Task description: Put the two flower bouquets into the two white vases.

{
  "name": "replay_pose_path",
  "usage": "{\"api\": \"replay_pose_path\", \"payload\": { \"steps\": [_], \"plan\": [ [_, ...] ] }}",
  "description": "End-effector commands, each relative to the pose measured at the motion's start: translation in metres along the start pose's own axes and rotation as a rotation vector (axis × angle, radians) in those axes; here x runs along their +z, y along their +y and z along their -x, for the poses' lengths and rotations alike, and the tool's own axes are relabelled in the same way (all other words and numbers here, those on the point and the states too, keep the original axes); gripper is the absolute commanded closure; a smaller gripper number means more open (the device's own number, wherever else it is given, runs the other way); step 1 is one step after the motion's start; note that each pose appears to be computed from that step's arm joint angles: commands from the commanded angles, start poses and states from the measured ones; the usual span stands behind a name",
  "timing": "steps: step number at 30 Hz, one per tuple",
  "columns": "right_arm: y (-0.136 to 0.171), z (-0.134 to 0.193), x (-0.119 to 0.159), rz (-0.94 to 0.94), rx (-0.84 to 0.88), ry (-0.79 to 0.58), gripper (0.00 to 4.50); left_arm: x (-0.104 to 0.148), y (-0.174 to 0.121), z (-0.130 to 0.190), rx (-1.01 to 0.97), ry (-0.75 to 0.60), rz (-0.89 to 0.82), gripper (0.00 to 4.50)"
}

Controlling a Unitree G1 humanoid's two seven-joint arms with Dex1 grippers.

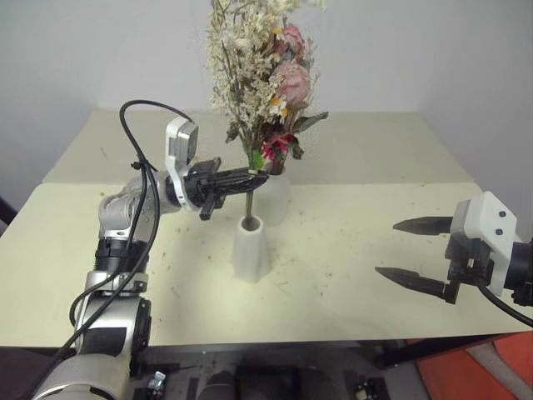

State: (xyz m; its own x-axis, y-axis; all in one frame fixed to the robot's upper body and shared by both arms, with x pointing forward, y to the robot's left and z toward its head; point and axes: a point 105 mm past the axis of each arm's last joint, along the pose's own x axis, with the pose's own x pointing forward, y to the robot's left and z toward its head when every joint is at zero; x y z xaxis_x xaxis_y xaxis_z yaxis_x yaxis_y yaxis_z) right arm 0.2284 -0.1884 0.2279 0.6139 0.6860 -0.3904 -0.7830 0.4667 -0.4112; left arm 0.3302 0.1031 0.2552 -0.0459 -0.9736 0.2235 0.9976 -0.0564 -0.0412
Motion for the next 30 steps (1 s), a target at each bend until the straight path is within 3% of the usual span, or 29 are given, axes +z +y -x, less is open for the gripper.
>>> {"api": "replay_pose_path", "payload": {
  "steps": [1,9,15,22,28,30],
  "plan": [
    [-0.002,0.004,0.009,0.05,-0.012,-0.021,0.0,0.009,-0.009,-0.004,-0.04,-0.004,-0.083,4.39],
    [0.004,0.011,0.023,0.052,0.048,-0.114,0.0,0.004,-0.012,-0.004,-0.047,0.0,-0.096,4.39],
    [0.005,0.011,0.021,0.054,0.055,-0.105,0.0,0.003,-0.016,-0.002,-0.058,-0.004,-0.075,4.39],
    [0.003,0.01,0.02,0.057,0.058,-0.098,0.0,0.005,-0.024,0.001,-0.084,0.002,-0.074,2.2],
    [0.002,0.009,0.018,0.059,0.06,-0.092,0.0,-0.004,-0.027,0.013,-0.039,0.129,-0.079,0.23],
    [0.002,0.009,0.017,0.059,0.058,-0.085,0.0,-0.008,-0.025,0.022,0.015,0.194,-0.077,0.03]
  ]
}}
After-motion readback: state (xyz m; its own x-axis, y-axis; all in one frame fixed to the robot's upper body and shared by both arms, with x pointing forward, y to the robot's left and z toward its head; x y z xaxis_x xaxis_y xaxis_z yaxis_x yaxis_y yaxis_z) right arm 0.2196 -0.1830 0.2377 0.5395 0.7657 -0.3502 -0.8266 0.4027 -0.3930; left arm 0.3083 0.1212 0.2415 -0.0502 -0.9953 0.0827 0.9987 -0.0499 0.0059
